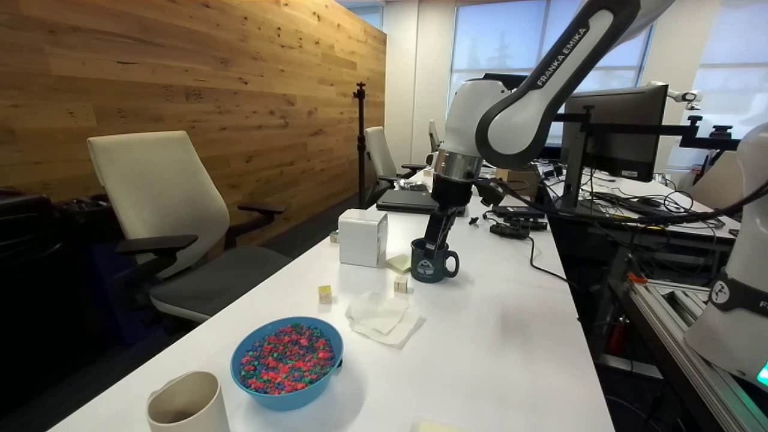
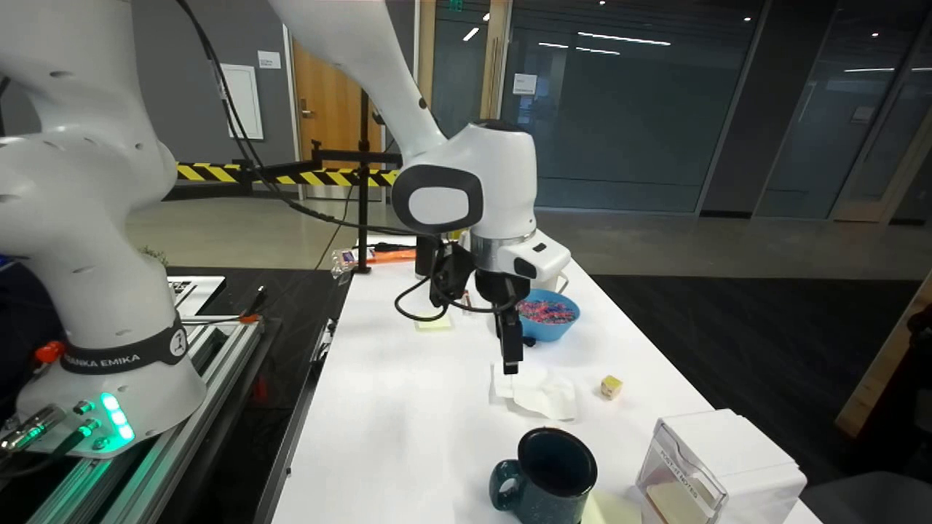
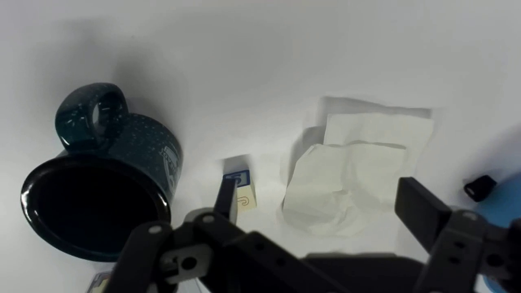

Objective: Put the cube in the mug cup

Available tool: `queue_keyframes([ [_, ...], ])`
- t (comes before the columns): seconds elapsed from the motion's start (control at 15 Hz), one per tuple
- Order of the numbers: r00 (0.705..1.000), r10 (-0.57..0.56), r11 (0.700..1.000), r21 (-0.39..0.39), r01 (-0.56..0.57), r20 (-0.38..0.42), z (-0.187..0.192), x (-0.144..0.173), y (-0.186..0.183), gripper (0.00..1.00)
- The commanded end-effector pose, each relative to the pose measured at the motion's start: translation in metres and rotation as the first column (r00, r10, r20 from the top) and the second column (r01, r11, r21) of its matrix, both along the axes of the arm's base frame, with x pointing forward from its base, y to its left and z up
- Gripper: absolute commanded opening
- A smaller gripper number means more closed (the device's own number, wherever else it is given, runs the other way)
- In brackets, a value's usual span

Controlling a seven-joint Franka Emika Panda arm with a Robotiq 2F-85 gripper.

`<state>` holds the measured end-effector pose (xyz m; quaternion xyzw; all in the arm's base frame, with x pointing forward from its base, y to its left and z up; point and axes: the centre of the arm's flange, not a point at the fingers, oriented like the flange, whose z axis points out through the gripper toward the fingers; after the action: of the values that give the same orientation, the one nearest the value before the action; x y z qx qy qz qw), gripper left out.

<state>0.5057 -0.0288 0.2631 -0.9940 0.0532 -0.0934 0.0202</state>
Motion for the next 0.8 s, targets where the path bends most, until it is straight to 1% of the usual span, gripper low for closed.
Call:
queue_keyframes([
  [0.0,1.000,-0.023,0.999,-0.025,0.023,0.002,-0.008,0.025,-0.015,1.00],
  [0.13,0.999,-0.049,0.999,-0.019,0.049,0.001,-0.012,0.032,-0.020,1.00],
  [0.27,0.994,-0.110,0.994,-0.005,0.110,-0.014,-0.016,0.036,-0.021,1.00],
  [0.33,0.993,-0.113,0.994,-0.005,0.113,-0.029,-0.015,0.033,-0.021,1.00],
  [0.4,0.997,-0.081,0.997,-0.001,0.081,-0.008,-0.015,0.025,-0.021,1.00],
  [0.6,0.995,-0.096,0.995,0.001,0.096,-0.017,-0.018,0.026,-0.022,1.00],
  [0.67,0.993,-0.121,0.993,-0.008,0.121,-0.001,-0.019,0.026,-0.019,1.00],
  [0.73,0.980,-0.191,0.982,0.008,0.190,0.055,-0.024,0.030,-0.015,1.00],
])
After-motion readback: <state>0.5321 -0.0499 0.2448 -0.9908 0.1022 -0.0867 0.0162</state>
